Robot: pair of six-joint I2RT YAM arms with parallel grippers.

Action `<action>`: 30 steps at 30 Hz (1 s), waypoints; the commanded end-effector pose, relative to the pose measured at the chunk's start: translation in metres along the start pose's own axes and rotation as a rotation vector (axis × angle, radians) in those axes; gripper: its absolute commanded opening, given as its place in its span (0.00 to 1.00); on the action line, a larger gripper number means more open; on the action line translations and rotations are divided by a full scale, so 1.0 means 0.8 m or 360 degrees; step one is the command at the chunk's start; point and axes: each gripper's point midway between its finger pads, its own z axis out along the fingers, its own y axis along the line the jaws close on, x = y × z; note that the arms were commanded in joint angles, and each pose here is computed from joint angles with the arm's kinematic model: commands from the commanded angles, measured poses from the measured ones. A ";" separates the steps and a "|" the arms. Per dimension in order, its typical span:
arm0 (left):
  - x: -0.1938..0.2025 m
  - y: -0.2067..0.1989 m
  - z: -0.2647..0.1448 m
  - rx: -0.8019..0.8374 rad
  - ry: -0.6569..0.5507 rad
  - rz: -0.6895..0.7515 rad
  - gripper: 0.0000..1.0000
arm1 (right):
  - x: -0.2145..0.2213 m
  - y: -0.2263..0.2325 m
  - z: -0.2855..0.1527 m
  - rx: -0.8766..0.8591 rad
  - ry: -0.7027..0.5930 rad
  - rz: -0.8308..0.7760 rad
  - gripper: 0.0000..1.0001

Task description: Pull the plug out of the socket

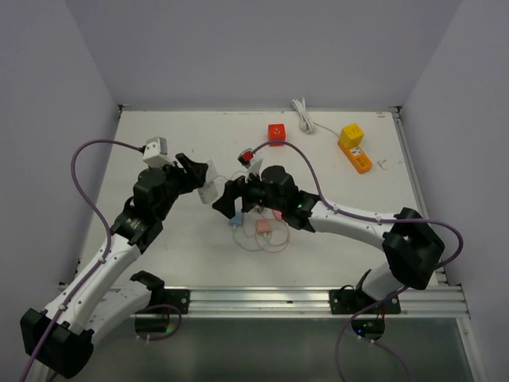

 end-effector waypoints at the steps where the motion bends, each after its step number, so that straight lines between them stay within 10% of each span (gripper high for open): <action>1: -0.042 -0.028 -0.004 0.0138 -0.0201 -0.0154 0.00 | -0.060 0.042 0.009 -0.0172 -0.0220 -0.0019 0.99; 19: -0.046 -0.040 -0.007 0.0209 -0.0210 -0.0205 0.00 | -0.070 0.044 0.046 -0.0183 -0.0193 -0.0113 0.95; 30: -0.063 -0.037 -0.004 0.0167 -0.0288 -0.0149 0.00 | -0.049 0.036 0.044 -0.0161 -0.0116 -0.0110 0.42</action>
